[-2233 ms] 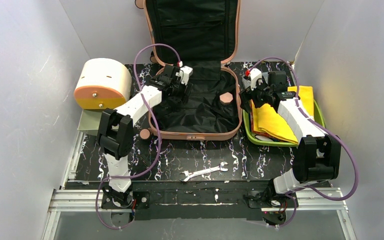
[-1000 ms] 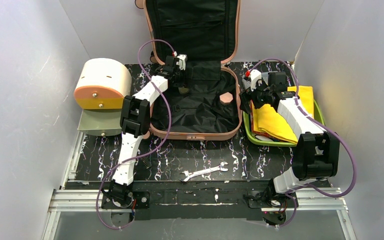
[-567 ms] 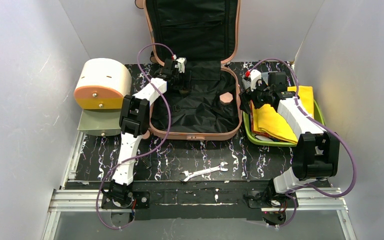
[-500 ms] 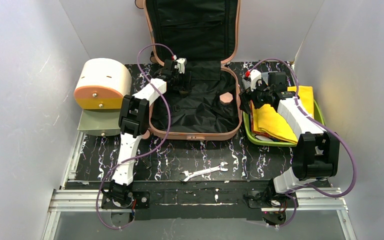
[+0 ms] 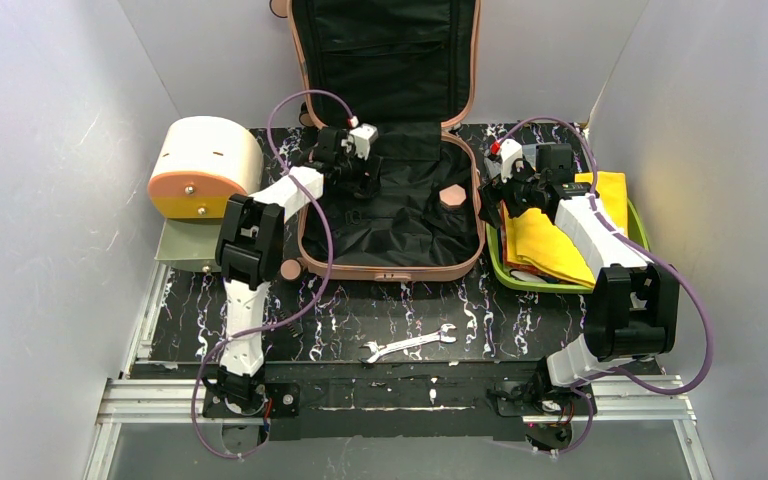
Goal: Open, take out, and arrange the luggage
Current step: Adjust the makeup in the opened luggage.
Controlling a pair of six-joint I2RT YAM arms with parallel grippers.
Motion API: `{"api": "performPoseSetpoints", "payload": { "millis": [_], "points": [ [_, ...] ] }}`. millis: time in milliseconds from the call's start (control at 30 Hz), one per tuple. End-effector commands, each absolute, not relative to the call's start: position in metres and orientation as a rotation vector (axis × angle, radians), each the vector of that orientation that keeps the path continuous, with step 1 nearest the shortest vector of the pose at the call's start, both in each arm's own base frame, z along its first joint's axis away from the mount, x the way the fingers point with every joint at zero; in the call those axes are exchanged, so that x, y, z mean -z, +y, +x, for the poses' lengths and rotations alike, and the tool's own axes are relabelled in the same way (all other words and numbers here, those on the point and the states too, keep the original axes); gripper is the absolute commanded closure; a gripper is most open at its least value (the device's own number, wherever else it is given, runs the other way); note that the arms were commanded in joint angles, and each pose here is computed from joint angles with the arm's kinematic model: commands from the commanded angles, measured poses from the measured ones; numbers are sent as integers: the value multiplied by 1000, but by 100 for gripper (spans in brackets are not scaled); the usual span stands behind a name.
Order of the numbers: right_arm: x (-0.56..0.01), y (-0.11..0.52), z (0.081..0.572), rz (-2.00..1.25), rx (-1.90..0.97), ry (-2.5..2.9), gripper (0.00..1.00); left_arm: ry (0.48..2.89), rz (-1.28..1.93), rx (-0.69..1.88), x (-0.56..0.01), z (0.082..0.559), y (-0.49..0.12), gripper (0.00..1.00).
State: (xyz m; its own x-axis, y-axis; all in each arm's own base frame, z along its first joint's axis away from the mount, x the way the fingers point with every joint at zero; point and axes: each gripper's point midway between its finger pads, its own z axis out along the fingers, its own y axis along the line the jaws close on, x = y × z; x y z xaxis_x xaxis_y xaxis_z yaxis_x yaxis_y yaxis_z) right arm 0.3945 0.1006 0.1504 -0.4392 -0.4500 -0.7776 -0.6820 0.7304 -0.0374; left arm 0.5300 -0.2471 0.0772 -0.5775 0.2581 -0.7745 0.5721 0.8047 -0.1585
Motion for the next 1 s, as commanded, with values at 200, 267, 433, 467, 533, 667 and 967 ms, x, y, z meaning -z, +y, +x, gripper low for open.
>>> {"api": "performPoseSetpoints", "payload": {
  "millis": [200,267,433,467,533,667,967],
  "points": [
    [-148,103,392,-860,-401,2102,2,2056,920,443,-65,484,-259,46],
    [-147,104,392,-861,-407,2104,2,2061,932,428,-59,480,-255,42],
    [-145,104,392,-858,-412,2108,2,2056,941,423,-57,468,-250,29],
    [-145,104,392,-858,-413,2109,2,2053,939,423,-58,467,-249,26],
    [-145,104,392,-859,-414,2109,2,2048,943,422,-60,462,-248,20],
    [-144,104,392,-858,-418,2112,2,2042,950,422,-62,455,-244,4],
    [-139,105,392,-853,-435,2124,2,1999,901,459,-94,448,-244,2]
  ]
}}
